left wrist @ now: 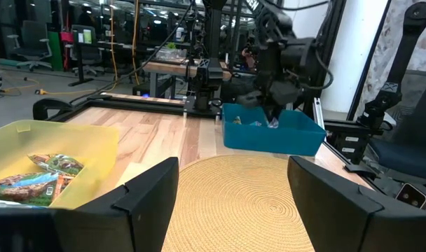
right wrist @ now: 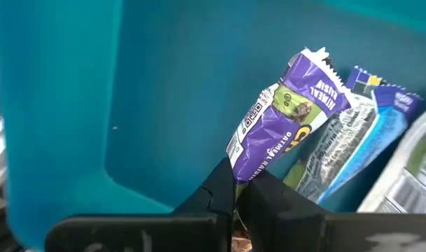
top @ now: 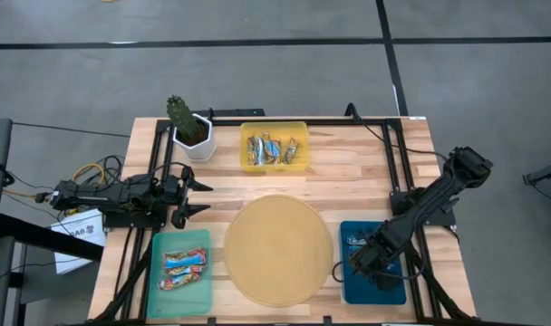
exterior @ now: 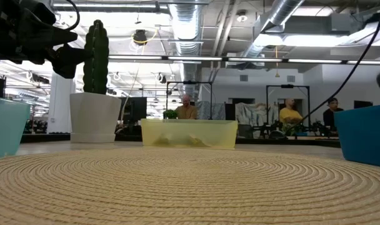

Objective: Pick and place Granola Bars by type
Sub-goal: Put the blue granola bar into the dark blue bin

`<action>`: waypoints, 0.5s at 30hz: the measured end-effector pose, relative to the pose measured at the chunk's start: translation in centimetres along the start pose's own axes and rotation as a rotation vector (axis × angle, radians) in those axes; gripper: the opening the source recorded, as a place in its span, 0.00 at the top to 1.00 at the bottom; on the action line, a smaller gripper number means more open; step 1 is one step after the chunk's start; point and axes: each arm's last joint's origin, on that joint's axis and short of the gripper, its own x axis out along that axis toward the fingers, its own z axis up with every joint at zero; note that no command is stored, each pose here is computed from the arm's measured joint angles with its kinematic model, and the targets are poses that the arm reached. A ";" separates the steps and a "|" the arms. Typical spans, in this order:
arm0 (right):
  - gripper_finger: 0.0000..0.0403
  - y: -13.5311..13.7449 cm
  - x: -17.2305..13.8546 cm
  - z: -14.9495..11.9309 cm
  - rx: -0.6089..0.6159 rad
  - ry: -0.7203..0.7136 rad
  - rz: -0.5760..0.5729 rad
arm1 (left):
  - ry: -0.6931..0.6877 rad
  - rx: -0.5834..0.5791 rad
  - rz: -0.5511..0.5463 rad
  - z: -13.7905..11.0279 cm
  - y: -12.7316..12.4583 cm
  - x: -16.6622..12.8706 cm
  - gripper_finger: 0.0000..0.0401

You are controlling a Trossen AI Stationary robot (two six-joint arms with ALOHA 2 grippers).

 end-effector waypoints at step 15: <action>0.97 -1.0 2.4 -0.8 0.027 -0.027 0.007 | 0.000 0.000 0.000 0.0 0.0 0.0 0.35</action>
